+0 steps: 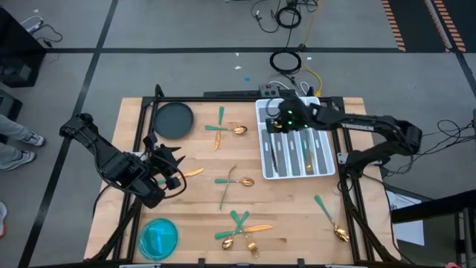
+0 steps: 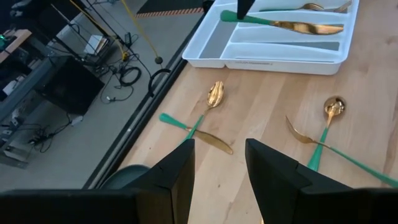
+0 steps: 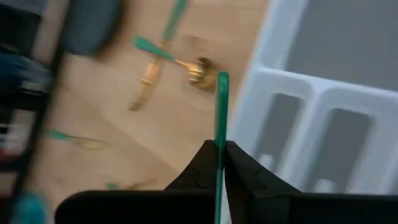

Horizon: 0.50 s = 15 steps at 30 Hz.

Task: Sort silverware
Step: Put the bottom right green knife on the silverware tray

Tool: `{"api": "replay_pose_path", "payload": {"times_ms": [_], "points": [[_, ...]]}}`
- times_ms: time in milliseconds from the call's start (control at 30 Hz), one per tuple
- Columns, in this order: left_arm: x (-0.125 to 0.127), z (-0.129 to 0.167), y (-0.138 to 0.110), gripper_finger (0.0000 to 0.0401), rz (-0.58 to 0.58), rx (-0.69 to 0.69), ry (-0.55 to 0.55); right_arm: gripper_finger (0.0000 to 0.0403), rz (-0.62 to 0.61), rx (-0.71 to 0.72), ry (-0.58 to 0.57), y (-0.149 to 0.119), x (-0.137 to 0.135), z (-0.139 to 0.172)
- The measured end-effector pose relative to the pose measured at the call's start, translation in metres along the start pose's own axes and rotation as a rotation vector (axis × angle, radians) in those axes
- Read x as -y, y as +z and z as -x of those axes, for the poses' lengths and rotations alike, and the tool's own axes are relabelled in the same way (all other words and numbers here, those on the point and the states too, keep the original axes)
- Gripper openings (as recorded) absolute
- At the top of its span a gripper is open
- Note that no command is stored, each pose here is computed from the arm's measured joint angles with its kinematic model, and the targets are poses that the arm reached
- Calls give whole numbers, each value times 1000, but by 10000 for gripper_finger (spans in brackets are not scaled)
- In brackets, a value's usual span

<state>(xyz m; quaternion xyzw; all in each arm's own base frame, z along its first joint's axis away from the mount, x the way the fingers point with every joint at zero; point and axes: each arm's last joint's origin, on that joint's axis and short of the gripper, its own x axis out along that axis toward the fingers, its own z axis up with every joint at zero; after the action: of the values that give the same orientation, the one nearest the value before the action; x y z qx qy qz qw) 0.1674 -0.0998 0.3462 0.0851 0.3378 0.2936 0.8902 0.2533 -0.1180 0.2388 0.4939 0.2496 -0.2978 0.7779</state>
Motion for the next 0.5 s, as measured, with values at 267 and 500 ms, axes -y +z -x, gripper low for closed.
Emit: {"api": "replay_pose_path", "payload": {"times_ms": [267,500], "points": [[0,0,0,150,6,3,0,0,-105,-7,22,-22,45,8],[-1,-2,1,150,35,0,8,0,-96,-2,9,-16,59,8]]}}
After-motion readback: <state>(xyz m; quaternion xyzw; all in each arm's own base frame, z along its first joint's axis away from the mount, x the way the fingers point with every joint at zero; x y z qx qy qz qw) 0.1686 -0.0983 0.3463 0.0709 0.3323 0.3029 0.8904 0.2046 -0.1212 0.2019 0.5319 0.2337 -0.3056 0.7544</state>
